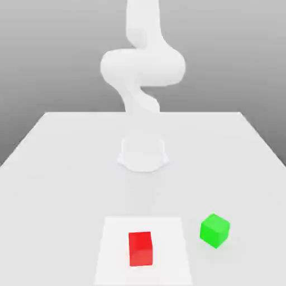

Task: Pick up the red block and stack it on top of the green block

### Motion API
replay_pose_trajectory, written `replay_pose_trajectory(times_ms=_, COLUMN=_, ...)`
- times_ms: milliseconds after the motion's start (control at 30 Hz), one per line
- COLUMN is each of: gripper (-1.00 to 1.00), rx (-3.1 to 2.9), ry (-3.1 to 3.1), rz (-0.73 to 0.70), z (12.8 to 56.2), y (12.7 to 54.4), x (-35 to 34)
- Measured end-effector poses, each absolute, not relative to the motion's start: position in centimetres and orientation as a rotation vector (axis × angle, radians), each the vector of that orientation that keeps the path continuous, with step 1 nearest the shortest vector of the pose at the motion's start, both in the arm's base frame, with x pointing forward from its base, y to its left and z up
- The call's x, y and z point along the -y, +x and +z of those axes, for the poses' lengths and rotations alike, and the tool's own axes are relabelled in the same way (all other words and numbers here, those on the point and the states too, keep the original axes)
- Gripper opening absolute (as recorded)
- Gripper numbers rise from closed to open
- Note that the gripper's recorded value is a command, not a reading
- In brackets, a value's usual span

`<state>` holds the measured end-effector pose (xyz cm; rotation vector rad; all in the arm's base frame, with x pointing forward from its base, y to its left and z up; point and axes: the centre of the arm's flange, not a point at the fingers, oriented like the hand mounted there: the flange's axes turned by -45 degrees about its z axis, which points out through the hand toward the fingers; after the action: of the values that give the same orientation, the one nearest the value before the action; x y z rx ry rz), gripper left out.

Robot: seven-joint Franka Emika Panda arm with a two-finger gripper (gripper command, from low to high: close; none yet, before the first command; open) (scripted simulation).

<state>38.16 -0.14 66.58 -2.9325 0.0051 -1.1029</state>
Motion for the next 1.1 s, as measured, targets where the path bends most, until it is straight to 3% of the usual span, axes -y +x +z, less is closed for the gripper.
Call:
replay_pose_trajectory(times_ms=167, gripper=0.00, rx=0.027, ry=-3.010, rz=-0.856, z=56.5, y=43.6, x=0.3)
replay_pose_trajectory(times_ms=367, gripper=0.00, rx=0.064, ry=-3.077, rz=-0.564, z=43.9, y=46.7, x=0.3)
replay_pose_trajectory(times_ms=700, gripper=0.00, rx=0.124, ry=-3.137, rz=-0.069, z=23.5, y=44.1, x=0.5)
replay_pose_trajectory(times_ms=900, gripper=0.00, rx=0.134, ry=-3.140, rz=-0.001, z=15.8, y=43.2, x=0.6)
replay_pose_trajectory(times_ms=933, gripper=-1.00, rx=0.134, ry=-3.139, rz=-0.001, z=14.9, y=43.1, x=0.6)
replay_pose_trajectory(times_ms=1100, gripper=-1.00, rx=0.133, ry=-3.140, rz=0.000, z=14.9, y=43.1, x=0.6)
